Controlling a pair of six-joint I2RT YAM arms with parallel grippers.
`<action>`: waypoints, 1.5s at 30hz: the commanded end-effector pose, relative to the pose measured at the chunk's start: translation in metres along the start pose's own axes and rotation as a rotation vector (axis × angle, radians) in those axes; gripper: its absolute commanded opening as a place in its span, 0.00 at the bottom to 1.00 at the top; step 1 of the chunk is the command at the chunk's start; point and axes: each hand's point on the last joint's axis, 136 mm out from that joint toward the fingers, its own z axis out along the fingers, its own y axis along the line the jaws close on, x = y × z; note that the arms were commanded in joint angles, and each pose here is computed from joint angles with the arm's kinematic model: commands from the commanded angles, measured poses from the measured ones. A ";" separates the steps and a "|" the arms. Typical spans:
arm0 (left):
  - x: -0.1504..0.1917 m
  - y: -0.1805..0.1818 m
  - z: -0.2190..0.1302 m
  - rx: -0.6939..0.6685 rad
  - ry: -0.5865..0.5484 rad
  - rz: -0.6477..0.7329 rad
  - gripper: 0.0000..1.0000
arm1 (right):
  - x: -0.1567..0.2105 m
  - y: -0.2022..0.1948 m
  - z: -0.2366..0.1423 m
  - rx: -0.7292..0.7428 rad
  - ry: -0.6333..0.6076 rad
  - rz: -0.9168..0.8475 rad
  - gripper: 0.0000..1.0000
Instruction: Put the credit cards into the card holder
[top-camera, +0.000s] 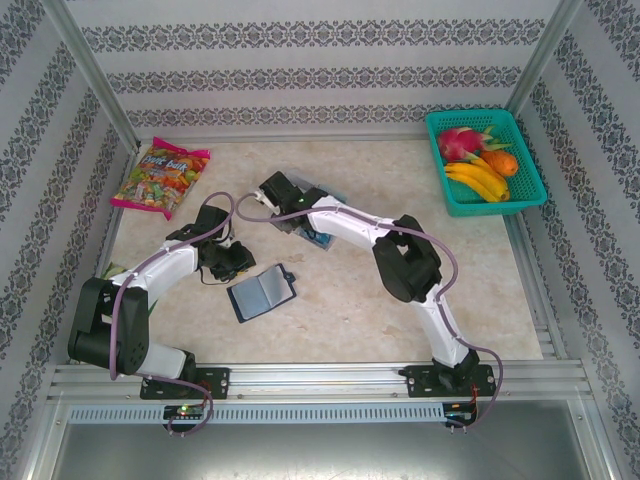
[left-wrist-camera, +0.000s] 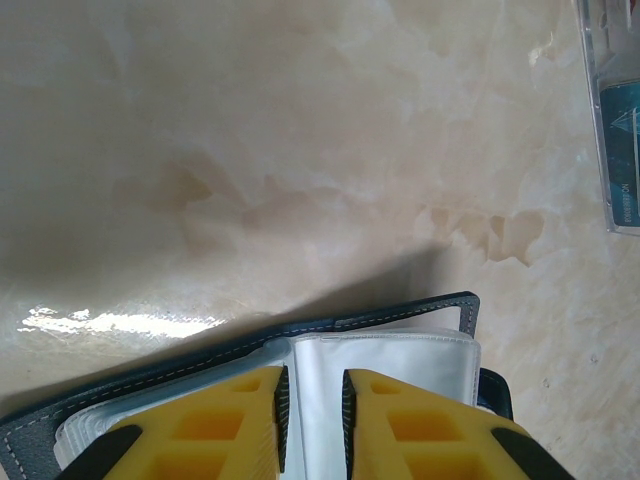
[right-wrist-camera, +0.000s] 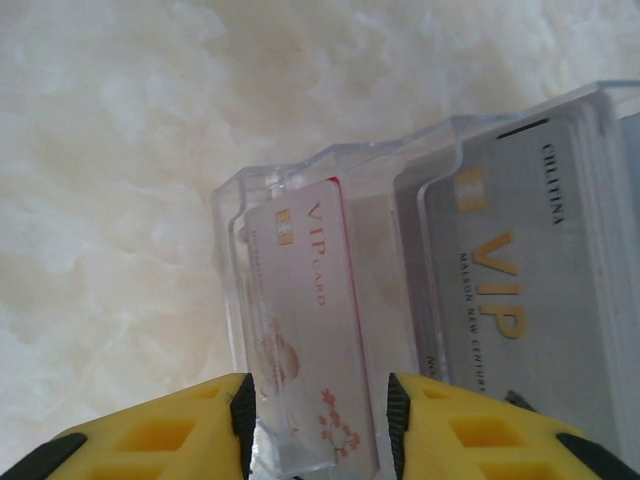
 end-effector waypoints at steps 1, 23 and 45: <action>-0.001 0.001 0.002 0.010 0.003 0.011 0.25 | -0.009 -0.024 -0.001 0.141 -0.020 -0.047 0.42; -0.186 -0.079 0.013 0.112 -0.168 0.041 0.28 | 0.057 -0.016 -0.094 -0.162 -0.108 0.339 0.40; -0.177 -0.107 0.083 0.185 -0.032 0.105 0.24 | 0.091 -0.036 -0.114 -0.140 -0.093 0.418 0.41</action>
